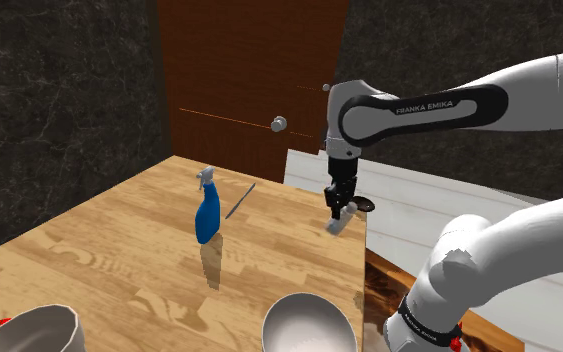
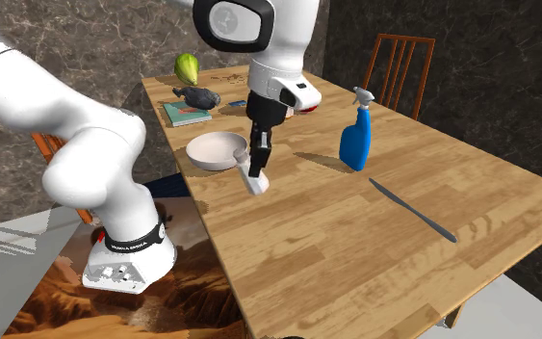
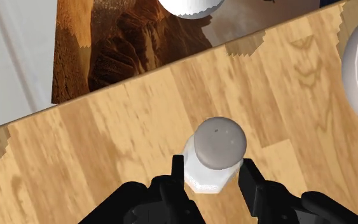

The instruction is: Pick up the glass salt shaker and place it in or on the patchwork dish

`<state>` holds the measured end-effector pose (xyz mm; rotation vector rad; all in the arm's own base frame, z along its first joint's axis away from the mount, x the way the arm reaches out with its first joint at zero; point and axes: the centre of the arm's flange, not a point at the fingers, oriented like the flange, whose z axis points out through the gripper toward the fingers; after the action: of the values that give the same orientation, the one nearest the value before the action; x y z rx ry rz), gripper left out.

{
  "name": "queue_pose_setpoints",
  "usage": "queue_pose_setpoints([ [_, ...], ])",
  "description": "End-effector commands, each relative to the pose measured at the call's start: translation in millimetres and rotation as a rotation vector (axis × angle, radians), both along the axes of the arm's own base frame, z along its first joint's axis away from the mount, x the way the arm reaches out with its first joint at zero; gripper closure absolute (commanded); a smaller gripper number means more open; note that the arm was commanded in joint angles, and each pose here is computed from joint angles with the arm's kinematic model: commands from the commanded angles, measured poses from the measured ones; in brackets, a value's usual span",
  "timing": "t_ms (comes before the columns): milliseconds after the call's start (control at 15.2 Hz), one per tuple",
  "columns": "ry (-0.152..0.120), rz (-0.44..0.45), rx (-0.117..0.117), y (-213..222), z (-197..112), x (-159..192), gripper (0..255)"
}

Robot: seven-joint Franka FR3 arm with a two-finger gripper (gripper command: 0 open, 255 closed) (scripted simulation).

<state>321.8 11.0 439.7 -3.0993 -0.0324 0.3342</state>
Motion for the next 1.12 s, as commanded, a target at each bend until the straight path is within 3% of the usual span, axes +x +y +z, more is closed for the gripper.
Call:
queue_pose_setpoints([
  [0, 0.0, 0.001, -0.001, -31, 1, 5, 255],
  [1056, 0.0, 0.001, -0.001, -237, 9, 47, 255],
])
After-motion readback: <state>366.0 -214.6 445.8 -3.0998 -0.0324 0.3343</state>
